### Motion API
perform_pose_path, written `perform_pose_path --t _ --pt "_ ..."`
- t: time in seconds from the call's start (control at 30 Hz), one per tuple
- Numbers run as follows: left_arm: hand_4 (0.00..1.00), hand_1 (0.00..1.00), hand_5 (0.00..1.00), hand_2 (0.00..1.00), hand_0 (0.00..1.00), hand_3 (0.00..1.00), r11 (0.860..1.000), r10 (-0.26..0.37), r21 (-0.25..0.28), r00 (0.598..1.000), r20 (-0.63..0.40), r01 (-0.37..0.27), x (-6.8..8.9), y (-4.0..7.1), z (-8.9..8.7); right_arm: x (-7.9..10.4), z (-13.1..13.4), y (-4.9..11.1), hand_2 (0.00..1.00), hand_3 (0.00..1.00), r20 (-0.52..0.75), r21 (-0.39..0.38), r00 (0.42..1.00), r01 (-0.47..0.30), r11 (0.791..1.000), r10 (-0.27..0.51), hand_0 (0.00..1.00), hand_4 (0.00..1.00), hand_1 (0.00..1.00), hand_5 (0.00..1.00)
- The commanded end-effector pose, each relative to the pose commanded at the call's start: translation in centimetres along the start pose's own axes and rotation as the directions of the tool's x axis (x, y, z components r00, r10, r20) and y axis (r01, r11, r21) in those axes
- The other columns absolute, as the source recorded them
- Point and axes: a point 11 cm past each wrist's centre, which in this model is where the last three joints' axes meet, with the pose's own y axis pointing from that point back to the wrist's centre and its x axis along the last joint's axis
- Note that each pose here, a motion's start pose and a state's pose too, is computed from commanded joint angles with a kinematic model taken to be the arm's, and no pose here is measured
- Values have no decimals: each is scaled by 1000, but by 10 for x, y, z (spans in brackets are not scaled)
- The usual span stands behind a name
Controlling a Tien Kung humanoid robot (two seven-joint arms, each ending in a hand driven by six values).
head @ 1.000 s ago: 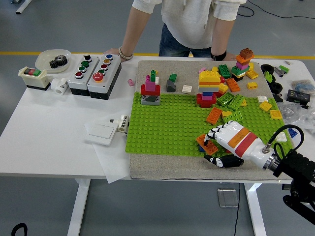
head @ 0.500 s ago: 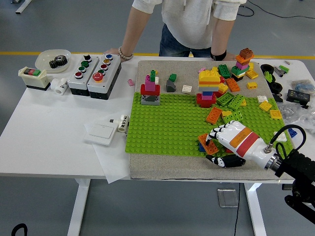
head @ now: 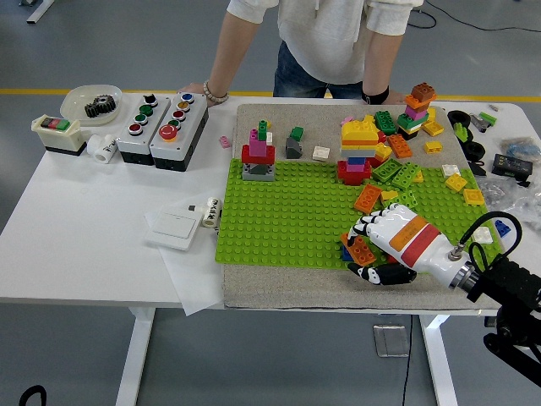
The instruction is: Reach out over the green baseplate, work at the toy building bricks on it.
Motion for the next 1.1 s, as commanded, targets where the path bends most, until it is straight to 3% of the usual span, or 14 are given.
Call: perform_pose_path --t 0.17,0.2,1.1 --pt "667 647 662 691 631 612 1000 -2 1 1000 2 2 0 0 0 2 2 4 584 538 -26 1 1000 -7 1000 7 300 737 482 467" --pt "667 647 661 691 631 612 1000 -2 1 1000 3 2 -1 0 -1 3 4 5 639 547 -36 -2 999 -6 1000 6 392 750 551 464" --pt "668 649 662 692 632 611 1000 -2 -5 1000 4 2 1 0 1 -4 5 12 657 543 -63 15 998 20 1000 -19 402 759 569 449"
